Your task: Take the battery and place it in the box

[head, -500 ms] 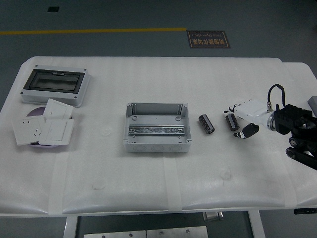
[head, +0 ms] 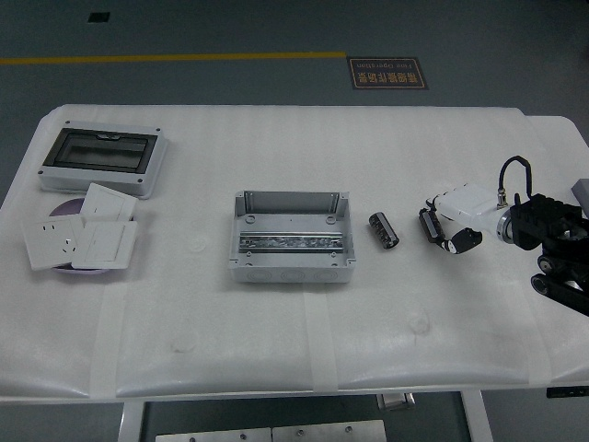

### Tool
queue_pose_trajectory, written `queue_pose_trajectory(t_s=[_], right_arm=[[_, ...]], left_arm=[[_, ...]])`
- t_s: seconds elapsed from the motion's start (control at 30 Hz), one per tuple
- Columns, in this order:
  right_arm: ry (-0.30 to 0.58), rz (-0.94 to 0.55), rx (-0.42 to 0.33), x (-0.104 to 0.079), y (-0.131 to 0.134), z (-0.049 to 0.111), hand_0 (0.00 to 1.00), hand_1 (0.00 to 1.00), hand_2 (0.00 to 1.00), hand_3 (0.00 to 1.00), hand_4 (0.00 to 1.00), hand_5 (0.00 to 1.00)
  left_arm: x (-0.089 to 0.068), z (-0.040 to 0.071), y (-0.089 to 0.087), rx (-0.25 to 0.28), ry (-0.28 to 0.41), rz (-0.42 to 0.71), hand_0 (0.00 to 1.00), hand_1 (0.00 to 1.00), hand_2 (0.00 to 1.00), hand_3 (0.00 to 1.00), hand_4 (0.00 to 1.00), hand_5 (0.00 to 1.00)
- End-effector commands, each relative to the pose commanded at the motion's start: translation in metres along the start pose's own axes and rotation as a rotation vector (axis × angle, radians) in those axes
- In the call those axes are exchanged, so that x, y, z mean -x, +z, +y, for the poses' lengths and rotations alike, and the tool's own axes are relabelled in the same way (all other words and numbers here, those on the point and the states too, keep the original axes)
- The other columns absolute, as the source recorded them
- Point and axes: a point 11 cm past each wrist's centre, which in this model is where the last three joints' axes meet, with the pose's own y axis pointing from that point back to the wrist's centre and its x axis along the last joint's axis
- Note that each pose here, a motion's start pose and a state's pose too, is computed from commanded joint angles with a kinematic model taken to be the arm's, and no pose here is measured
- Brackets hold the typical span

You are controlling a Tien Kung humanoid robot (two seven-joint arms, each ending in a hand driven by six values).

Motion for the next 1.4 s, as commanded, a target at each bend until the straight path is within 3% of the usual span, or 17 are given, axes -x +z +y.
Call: queue_pose_trajectory(t_s=[0.03,0.2,0.23,0.37,0.43,0.63,0.9,1.1,1.2,1.4], right_arm=[[0.0,-0.003,0.0,0.0,0.0,0.0,0.65,0.549,0.676,0.693,0.478,0.14],[0.003,-0.021,0.002,0.002,-0.001,-0.001,0.65,0.549,0.676,0.693,0.478,0.14],[0.004,-0.024,0.002,0.002,-0.001,-0.001,0.639,0.545,0.642,0.684,0.261,0.109],[0.043,-0.055,0.006,-0.007,0.002,0.002,0.639,0.545,0.642,0.684,0.261,0.109],[0.07,-0.073,0.008,-0.015,0.003,0.005,0.637,0.541,0.634,0.681,0.305,0.121],[0.173,-0.18,-0.024,-0.045,-0.005,0.017,0.634,0.537,0.631,0.678,0.313,0.137],[0.294,-0.485,-0.181,-0.079,-0.066,0.028,0.632,0.538,0.629,0.682,0.281,0.106],[0.391,-0.591,-0.34,-0.109,-0.126,0.042,0.626,0.539,0.636,0.688,0.3,0.093],[0.388,-0.554,-0.371,-0.109,-0.148,0.04,0.626,0.539,0.636,0.688,0.3,0.093],[0.337,-0.439,-0.341,-0.088,-0.165,0.02,0.63,0.56,0.65,0.695,0.33,0.126]], left_arm=[[0.0,0.0,0.0,0.0,0.0,0.0,0.684,0.681,0.595,0.641,0.708,0.337],[0.0,0.0,0.0,0.001,0.0,0.002,0.684,0.681,0.595,0.641,0.708,0.337],[0.0,0.0,0.0,0.001,0.0,0.002,0.685,0.681,0.595,0.642,0.708,0.336],[0.001,0.0,0.0,0.001,0.0,0.002,0.685,0.681,0.595,0.642,0.708,0.336],[0.001,0.0,0.0,0.001,0.0,0.002,0.685,0.681,0.595,0.642,0.708,0.335],[0.002,0.0,-0.001,-0.002,-0.001,0.002,0.684,0.681,0.595,0.642,0.708,0.335],[0.004,-0.001,-0.003,-0.008,-0.004,0.0,0.684,0.681,0.595,0.643,0.708,0.335],[0.006,-0.002,-0.004,-0.013,-0.008,-0.004,0.684,0.681,0.595,0.645,0.709,0.335],[0.006,-0.002,-0.004,-0.012,-0.007,-0.004,0.684,0.681,0.595,0.645,0.709,0.335],[0.005,-0.002,-0.005,-0.01,-0.002,-0.002,0.684,0.681,0.595,0.643,0.709,0.335]])
